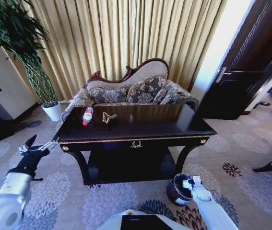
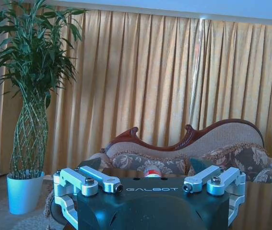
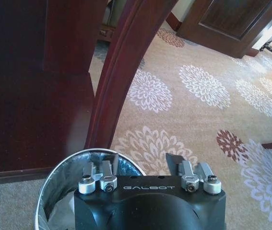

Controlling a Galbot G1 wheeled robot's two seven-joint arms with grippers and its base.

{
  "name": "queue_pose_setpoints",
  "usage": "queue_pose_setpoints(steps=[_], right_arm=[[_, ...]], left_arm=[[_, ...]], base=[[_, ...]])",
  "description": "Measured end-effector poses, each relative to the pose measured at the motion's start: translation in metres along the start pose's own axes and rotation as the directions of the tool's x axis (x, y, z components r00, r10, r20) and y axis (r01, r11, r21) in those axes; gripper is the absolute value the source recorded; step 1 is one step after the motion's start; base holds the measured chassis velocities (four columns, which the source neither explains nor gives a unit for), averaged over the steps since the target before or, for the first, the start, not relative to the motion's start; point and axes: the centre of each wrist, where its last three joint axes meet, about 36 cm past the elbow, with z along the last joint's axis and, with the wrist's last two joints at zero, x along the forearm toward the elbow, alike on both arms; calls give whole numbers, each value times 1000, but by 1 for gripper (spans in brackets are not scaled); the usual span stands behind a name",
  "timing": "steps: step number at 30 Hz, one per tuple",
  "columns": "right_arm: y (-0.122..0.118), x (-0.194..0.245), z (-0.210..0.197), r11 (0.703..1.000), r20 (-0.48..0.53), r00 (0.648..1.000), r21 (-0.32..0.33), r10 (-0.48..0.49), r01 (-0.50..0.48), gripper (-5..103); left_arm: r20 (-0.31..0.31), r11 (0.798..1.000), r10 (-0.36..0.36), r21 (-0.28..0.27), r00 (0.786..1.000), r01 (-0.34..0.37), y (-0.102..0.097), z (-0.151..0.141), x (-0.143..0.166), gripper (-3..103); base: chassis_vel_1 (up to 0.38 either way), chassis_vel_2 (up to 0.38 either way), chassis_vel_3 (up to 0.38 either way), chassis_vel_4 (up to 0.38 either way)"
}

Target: Move to the front of the table and place the trash on the table into the trash bin.

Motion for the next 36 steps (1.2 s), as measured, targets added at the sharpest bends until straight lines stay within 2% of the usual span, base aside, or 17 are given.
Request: queue_pose_setpoints(steps=[2, 4, 5, 9, 11, 17, 19, 20, 23, 24, 25, 28, 29, 31, 33, 34, 36], right_arm=[[-2, -1, 1, 1000, -3, 1000, -2, 4, -4, 68], [-2, -1, 2, 1000, -3, 1000, -3, 5, -5, 68], [-3, 1, 2, 1000, -1, 1000, -6, 4, -4, 79], [-1, 4, 1, 1000, 7, 1000, -14, -3, 3, 84], [5, 9, 1, 999, 9, 1000, -28, -16, 16, 95], [8, 14, -2, 997, 11, 999, -67, -30, 31, 100], [4, 21, -10, 989, 30, 998, -136, -56, 60, 100], [4, 21, -10, 989, 30, 998, -136, -56, 60, 100], [-9, 46, -50, 953, 155, 982, -265, -105, 143, 100], [-9, 46, -50, 953, 155, 982, -265, -105, 143, 100], [-13, 54, -60, 946, 197, 974, -280, -110, 163, 100], [-29, 109, -110, 912, 408, 902, -298, -144, 280, 100], [-29, 109, -110, 912, 408, 902, -298, -144, 280, 100], [-30, 153, -138, 892, 522, 836, -279, -170, 355, 100], [-28, 165, -146, 887, 549, 817, -270, -178, 375, 100], [-23, 203, -169, 871, 619, 760, -245, -197, 426, 100], [-21, 214, -174, 868, 637, 745, -239, -199, 436, 100]], left_arm=[[-1, 1000, -1, 4, 1000, 1, -1, 1, 0, 100], [-2, 1000, 0, 4, 1000, 0, -1, 1, 0, 100], [-1, 1000, 1, 4, 1000, -1, -1, 1, 0, 100], [-1, 1000, 4, 1, 1000, -4, -1, 1, 0, 100], [-2, 1000, 5, -1, 1000, -5, 0, 0, 0, 100], [-10, 1000, 4, -4, 1000, -4, 0, 0, 0, 100], [-12, 1000, 3, -7, 1000, -3, 1, 0, 0, 100], [-12, 1000, 3, -7, 1000, -3, 1, 0, 0, 100], [-11, 1000, 3, -11, 1000, -3, 2, -2, 0, 100], [-11, 1000, 3, -11, 1000, -3, 2, -2, 0, 100], [-11, 1000, 3, -11, 1000, -3, 2, -2, 1, 100], [-13, 1000, 2, -8, 1000, -2, 2, -1, 1, 100], [-13, 1000, 2, -8, 1000, -2, 2, -1, 1, 100], [-9, 1000, 1, 3, 1000, -1, 1, 0, 1, 100], [-6, 1000, 1, 4, 1000, 0, 0, 0, 1, 100], [-3, 1000, 0, 7, 1000, 0, 0, 0, 0, 100], [-6, 1000, -2, 6, 1000, 2, 0, -1, -1, 100]], base=[[0, 0, 0, 0], [0, 0, 0, 0], [0, 0, 0, 0], [0, 0, 0, 0], [0, 0, 0, 0], [0, 0, 0, 0], [0, 0, 0, 0], [0, 0, 0, 0], [0, 0, 0, 0], [0, 0, 0, 0], [0, 0, 0, 0], [0, 0, 0, 0], [0, 0, 0, 0], [0, 0, 0, 0], [0, 0, 0, 0], [0, 0, 0, 0], [0, 0, 0, 0]])
